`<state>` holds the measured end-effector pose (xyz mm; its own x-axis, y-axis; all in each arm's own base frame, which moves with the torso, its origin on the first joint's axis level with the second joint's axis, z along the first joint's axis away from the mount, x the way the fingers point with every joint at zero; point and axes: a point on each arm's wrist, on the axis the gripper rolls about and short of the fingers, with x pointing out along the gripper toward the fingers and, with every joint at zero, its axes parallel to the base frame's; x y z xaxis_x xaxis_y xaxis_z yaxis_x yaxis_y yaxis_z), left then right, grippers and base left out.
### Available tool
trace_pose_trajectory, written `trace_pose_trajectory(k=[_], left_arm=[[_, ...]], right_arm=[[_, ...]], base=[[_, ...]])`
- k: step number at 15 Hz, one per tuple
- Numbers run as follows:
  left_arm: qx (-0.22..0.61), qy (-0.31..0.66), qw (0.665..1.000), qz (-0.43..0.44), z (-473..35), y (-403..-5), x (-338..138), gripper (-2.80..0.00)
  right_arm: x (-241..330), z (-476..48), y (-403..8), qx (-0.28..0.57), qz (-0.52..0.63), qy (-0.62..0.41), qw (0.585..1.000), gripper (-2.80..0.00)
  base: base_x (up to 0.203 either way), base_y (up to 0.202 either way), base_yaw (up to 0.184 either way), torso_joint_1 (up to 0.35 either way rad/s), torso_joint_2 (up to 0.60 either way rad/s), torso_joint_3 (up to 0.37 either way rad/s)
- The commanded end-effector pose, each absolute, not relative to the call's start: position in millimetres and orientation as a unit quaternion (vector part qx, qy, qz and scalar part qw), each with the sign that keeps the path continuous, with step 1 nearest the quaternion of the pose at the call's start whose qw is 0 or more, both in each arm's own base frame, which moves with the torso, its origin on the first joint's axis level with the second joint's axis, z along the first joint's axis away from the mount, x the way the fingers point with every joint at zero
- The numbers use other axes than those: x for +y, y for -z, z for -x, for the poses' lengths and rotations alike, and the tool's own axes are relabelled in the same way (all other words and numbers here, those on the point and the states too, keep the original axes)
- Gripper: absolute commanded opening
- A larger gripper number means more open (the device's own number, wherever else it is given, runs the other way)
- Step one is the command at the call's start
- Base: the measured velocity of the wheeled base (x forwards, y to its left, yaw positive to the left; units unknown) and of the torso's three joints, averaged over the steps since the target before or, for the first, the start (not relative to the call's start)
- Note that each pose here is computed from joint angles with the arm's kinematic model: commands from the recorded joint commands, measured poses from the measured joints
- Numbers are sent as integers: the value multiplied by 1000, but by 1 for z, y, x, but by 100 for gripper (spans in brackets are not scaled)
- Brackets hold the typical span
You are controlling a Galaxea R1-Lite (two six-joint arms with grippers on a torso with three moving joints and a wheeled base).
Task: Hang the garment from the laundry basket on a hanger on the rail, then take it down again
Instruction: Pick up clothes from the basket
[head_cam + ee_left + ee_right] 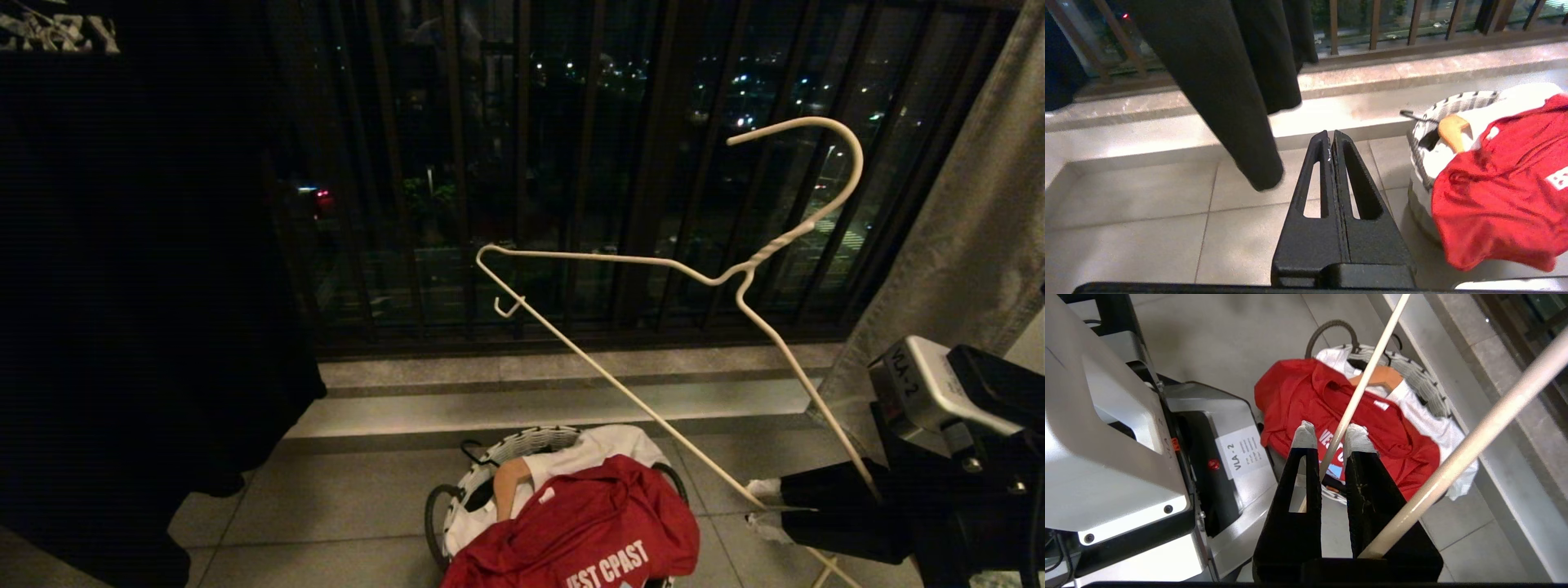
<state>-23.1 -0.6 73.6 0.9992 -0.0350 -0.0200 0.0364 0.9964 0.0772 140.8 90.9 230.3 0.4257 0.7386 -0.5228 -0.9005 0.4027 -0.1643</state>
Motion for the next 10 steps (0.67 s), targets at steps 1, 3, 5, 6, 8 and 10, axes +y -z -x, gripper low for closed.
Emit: trace_pose_trajectory(k=[1,3,5,6,8,10], left_arm=[[10,18,999,-39,23,-74,-1,-280],[10,18,999,-39,23,-74,-1,-280],[9,18,999,-39,23,-74,-1,-280],[10,18,999,-40,23,-74,-1,-280],[10,18,999,-39,23,-74,-1,-280],[10,18,999,-40,23,-74,-1,-280]], right_arm=[[91,-140,-231,185,216,-504,816,-280],[90,-139,-231,184,216,-503,816,-280],[90,-139,-232,183,216,-503,816,-280],[90,-139,-232,183,216,-503,816,-280],[90,-139,-232,183,216,-503,816,-280],[90,-139,-231,184,216,-502,817,-280]], base=[[0,0,0,-26,354,333],[0,0,0,-7,163,157],[0,0,0,0,60,45],[0,0,0,-2,26,32],[0,0,0,0,0,0],[0,0,0,0,0,0]])
